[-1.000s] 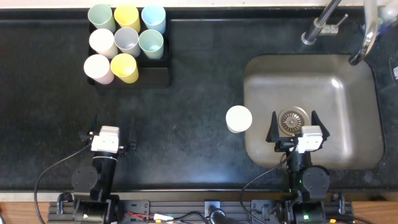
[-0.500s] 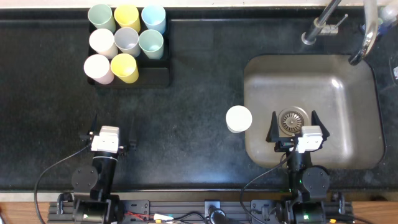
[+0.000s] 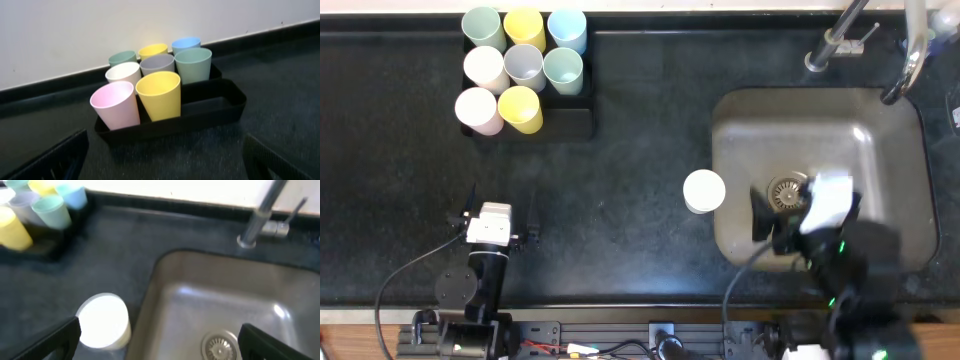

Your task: Store Cups

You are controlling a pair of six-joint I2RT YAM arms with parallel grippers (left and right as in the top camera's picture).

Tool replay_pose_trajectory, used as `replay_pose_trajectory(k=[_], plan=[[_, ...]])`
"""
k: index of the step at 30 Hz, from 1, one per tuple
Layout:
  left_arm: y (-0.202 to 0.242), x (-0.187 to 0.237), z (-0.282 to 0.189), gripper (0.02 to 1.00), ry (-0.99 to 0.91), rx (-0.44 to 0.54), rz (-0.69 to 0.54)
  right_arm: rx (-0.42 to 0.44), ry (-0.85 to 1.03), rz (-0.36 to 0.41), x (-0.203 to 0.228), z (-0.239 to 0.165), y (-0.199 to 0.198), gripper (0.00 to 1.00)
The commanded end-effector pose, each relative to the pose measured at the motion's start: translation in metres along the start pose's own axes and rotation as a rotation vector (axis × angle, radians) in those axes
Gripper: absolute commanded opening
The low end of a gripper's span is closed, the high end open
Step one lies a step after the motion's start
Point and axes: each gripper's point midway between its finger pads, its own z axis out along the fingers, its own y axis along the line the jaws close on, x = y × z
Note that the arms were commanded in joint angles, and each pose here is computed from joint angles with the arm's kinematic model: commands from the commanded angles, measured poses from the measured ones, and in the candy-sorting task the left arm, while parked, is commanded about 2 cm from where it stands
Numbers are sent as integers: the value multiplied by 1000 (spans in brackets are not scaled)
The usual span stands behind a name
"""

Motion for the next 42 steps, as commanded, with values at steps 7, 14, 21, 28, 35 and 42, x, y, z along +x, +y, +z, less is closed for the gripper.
replay_pose_trajectory(k=[7,14,21,28,35,42], plan=[[-1,-1,0,998,-6,4,-10,-29,577,-26,-12,65,4,998],[-1,-1,0,998,-6,4,-10,-164,888,-239,46,90,27,998],[-1,-1,0,998,-6,4,-10,-254,958,-267,67,121,36,998],[-1,-1,0,998,-6,4,-10,-240,1032,-285,87,142,29,998],[-1,-1,0,998,-6,4,-10,-219,1049,-297,95,155,24,974],[-1,-1,0,998,-6,4,-10,-224,1049,-297,96,157,26,783]])
